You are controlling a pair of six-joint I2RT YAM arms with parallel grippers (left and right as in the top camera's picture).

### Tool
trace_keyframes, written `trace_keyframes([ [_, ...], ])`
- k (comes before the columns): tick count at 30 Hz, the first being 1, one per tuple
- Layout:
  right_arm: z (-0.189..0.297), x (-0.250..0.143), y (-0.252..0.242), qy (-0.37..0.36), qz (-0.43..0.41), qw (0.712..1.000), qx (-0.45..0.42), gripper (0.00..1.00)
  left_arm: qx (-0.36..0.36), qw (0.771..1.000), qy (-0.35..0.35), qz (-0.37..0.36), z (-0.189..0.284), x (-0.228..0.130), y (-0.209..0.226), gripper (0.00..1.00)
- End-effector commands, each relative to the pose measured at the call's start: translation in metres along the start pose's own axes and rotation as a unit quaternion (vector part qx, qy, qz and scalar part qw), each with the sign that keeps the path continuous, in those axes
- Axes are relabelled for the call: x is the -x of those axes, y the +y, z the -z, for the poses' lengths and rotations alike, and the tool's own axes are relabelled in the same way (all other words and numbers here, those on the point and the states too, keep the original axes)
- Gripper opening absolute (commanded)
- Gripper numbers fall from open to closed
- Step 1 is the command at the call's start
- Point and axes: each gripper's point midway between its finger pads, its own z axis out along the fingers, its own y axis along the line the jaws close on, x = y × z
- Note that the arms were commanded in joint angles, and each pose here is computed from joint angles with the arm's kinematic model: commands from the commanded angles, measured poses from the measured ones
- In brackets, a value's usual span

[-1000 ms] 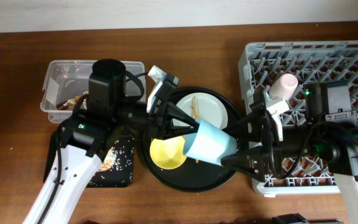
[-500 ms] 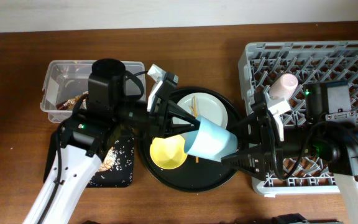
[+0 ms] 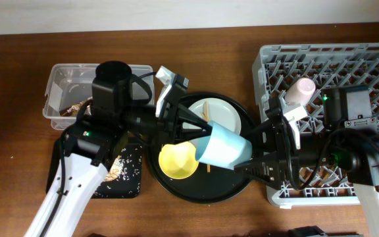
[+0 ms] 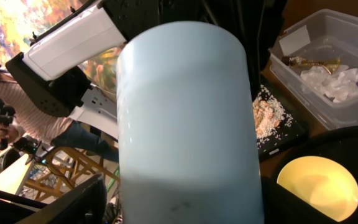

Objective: Sort waste into correct bins and load items into the dishwasher rack
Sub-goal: 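Carry the blue cup with the right gripper over the dish rack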

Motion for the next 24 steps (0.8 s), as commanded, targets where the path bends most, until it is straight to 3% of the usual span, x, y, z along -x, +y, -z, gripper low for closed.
trace_keyframes([
  [1,-0.001,-0.002,0.0,0.003,0.003,1.0,0.002,0.75,0.002,1.0,-0.002,-0.007,-0.004,0.004,-0.003,0.01],
  [5,-0.001,-0.002,0.0,0.003,0.003,1.0,0.002,0.74,0.008,1.0,0.002,-0.009,-0.014,0.002,-0.003,0.01],
  [14,-0.001,-0.002,0.0,0.003,0.004,1.0,0.002,0.59,0.017,1.0,0.004,-0.01,-0.019,0.001,-0.001,0.01],
  [19,-0.001,-0.004,-0.005,0.011,0.004,1.0,-0.013,0.57,0.018,1.0,0.003,-0.009,-0.019,0.001,-0.001,0.02],
  [24,-0.001,-0.003,-0.009,0.011,0.014,1.0,-0.022,0.57,0.018,1.0,0.005,-0.005,-0.019,0.0,0.0,0.15],
])
